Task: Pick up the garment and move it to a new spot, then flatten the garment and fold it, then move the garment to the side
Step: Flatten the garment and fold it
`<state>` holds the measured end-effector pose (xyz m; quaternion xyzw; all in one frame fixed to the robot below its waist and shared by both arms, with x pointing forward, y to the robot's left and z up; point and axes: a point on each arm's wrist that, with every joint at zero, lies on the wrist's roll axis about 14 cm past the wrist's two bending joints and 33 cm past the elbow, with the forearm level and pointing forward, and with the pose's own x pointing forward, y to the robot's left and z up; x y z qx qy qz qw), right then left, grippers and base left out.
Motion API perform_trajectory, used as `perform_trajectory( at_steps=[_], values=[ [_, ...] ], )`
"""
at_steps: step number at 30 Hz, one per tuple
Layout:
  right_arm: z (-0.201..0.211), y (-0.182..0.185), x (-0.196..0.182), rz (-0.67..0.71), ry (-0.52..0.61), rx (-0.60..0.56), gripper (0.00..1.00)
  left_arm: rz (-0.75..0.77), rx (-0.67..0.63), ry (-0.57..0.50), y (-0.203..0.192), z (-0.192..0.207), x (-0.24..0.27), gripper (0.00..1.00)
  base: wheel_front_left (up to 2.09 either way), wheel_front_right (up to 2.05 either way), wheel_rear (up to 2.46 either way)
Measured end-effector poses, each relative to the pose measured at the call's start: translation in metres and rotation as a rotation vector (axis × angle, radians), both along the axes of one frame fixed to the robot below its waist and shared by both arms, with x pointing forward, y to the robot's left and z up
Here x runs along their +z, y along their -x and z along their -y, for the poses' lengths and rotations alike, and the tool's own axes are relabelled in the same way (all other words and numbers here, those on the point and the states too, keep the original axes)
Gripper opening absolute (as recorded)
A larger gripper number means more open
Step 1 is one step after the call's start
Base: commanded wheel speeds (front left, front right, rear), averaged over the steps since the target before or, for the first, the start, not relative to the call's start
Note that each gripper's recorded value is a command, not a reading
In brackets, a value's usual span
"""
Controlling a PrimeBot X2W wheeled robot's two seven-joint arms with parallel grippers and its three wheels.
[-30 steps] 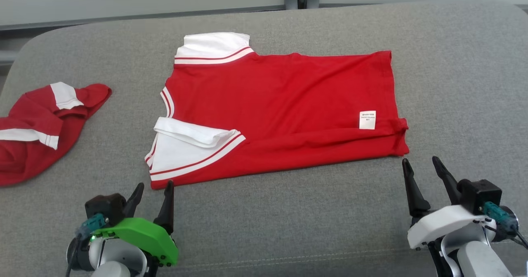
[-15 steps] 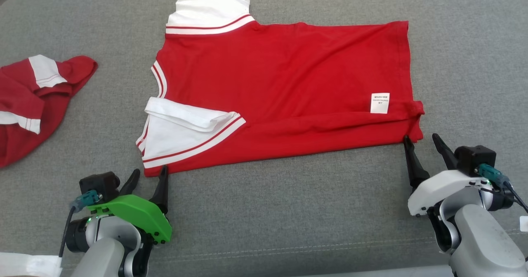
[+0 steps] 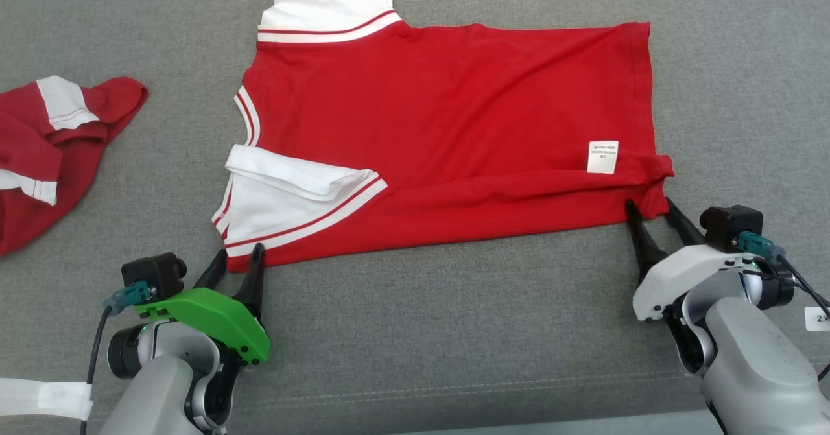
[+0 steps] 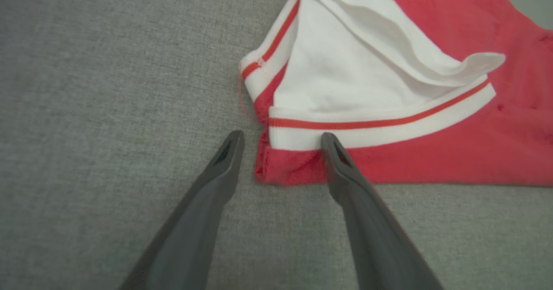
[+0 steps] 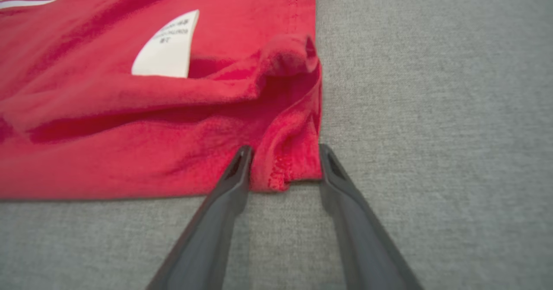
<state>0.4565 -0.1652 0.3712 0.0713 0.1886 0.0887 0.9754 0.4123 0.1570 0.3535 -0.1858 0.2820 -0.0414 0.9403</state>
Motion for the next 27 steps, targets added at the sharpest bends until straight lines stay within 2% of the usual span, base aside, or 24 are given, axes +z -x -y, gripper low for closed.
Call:
perform_trajectory(
  at_steps=[1,14,27],
  values=[
    [-0.001,0.000,0.000,-0.003,-0.005,0.001,0.00,0.000,0.000,0.000,0.000,0.000,0.000,0.00,0.00,0.00,0.00],
    [-0.002,0.007,0.010,-0.022,-0.091,0.005,0.00,0.073,0.019,0.059,-0.003,-0.003,0.024,0.00,0.00,0.00,0.00],
    [0.008,0.068,0.010,-0.110,-0.180,-0.030,0.00,0.029,0.014,0.077,0.045,-0.006,0.040,0.00,0.00,0.00,0.00]
  ],
)
